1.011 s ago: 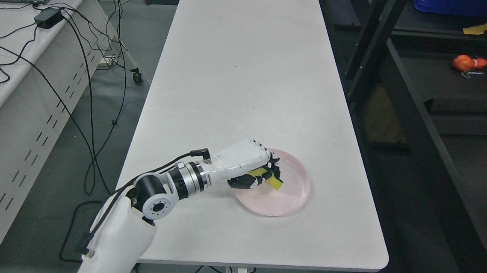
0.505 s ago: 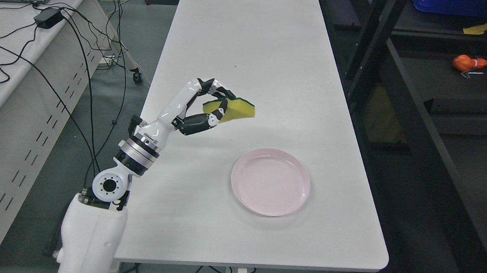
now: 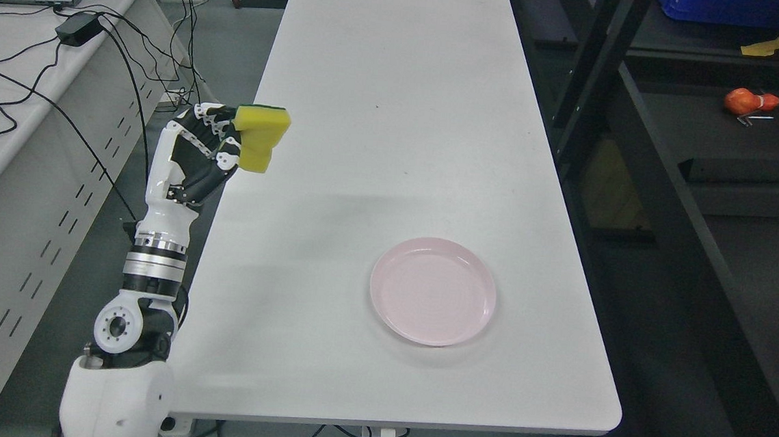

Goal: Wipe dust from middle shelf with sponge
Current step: 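Lift the sponge off the plate and pull it toward the robot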

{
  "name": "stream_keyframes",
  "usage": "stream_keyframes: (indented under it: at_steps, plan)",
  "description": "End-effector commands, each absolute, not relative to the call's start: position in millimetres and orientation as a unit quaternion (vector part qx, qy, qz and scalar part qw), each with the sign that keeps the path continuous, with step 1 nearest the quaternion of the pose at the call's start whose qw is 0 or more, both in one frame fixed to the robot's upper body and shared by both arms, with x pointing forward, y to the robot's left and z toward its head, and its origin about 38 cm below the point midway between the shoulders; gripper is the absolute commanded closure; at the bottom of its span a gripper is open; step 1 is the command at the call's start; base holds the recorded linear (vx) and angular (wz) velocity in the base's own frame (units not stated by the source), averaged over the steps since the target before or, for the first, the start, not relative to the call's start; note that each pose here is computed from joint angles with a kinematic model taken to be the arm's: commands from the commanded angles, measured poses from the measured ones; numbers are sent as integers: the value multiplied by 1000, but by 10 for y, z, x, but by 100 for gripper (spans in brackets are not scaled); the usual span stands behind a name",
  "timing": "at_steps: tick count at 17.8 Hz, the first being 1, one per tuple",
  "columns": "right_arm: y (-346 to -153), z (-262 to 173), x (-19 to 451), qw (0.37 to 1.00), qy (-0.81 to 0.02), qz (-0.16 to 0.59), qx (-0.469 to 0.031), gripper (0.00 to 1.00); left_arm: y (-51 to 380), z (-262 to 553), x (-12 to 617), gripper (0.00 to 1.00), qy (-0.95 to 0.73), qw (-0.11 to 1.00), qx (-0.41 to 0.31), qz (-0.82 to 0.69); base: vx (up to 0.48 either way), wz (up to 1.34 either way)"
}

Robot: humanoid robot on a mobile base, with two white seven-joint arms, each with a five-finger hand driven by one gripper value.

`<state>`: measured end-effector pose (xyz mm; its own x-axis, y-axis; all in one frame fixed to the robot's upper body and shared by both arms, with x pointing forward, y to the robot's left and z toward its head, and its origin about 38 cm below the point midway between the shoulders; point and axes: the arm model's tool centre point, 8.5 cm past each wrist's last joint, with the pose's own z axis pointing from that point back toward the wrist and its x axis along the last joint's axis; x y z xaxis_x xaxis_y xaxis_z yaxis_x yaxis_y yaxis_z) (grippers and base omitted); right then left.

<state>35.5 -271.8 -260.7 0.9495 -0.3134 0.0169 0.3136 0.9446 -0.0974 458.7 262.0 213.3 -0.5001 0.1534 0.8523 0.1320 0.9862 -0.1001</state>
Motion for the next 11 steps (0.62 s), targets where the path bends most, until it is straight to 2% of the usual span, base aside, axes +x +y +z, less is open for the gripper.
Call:
stream_keyframes:
  at_steps: [1, 11]
  plan:
    - [-2844, -2595, 414, 986, -10, -159, -59, 0, 3442, 2269, 4315, 100, -872, 478, -29, 104, 0, 0]
    - [-2844, -2595, 414, 985, -10, -160, -59, 0, 3412, 2176, 4270, 100, -867, 489, -31, 97, -55, 6]
